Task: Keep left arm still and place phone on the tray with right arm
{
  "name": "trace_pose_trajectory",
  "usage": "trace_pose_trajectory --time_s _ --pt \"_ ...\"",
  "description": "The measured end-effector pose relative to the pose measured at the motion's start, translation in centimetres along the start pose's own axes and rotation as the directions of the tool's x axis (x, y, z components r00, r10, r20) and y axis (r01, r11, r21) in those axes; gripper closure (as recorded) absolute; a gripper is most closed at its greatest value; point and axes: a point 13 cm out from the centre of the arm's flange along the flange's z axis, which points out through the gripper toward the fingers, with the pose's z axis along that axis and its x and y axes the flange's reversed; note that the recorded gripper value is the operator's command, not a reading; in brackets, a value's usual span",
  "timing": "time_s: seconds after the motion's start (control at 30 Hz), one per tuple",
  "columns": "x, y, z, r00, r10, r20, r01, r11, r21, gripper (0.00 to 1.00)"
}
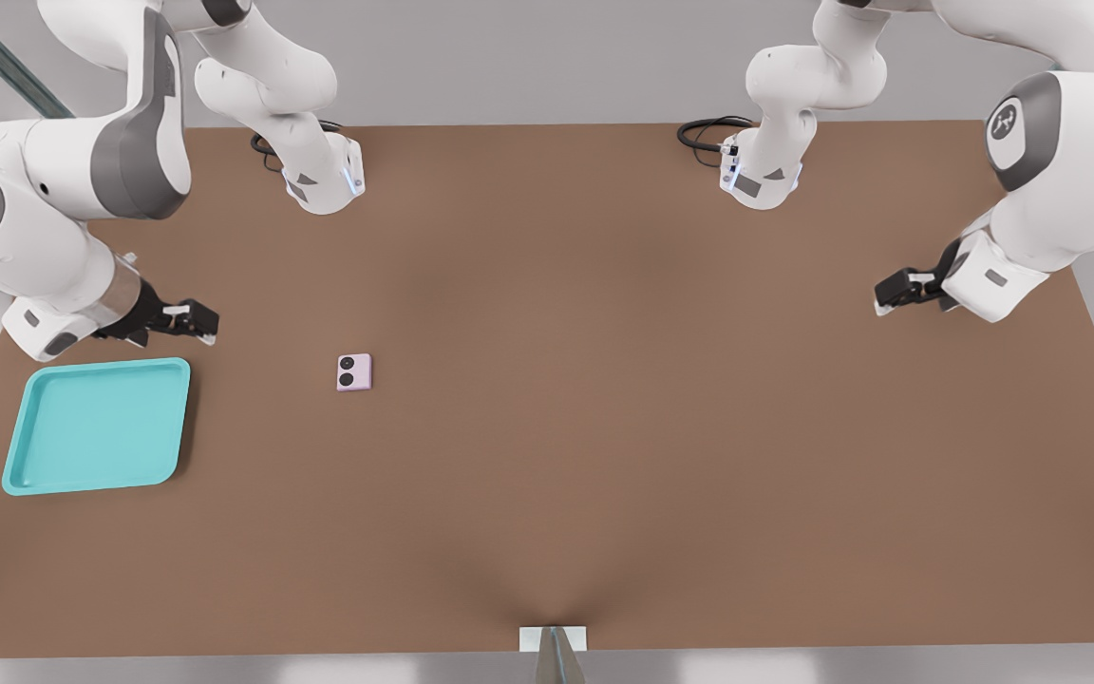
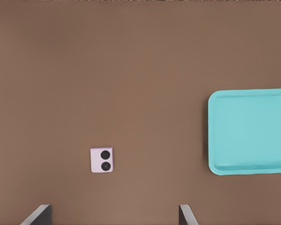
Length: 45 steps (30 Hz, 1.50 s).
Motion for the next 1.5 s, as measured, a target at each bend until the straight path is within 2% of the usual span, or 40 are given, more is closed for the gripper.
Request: trace_pose_trajectory --time_s 0.1,0.2,0.3,0.43,0.67,0.8,0.97,1.33,1.5 --pt "-0.5 0.4 0.6 1.0 -0.003 0.003 0.003 1.0 -0.002 0.0" --pt "-2.4 3.4 5.2 0.998 -0.047 -0.05 0.047 0.999 -0.009 0.0" --pt "-4.4 10.7 12.3 0.984 -0.146 -0.101 0.146 0.989 -0.014 0.0" --pt "-3.9 16.3 19.6 0.972 -0.189 -0.143 0.189 0.982 -0.012 0.0" --pt "1.7 15.2 28.2 0.966 -0.078 -0.245 0.068 0.997 -0.047 0.0" --pt "5.6 14.4 31.4 0.95 -0.026 -0.311 0.017 0.999 -0.033 0.0" --pt "6.5 12.5 35.8 0.929 0.061 -0.366 -0.072 0.997 -0.016 0.0" --pt "7.9 11.0 41.1 0.913 0.143 -0.383 -0.151 0.988 0.007 0.0" --pt "7.5 10.7 42.2 0.922 0.134 -0.363 -0.146 0.989 -0.006 0.0"
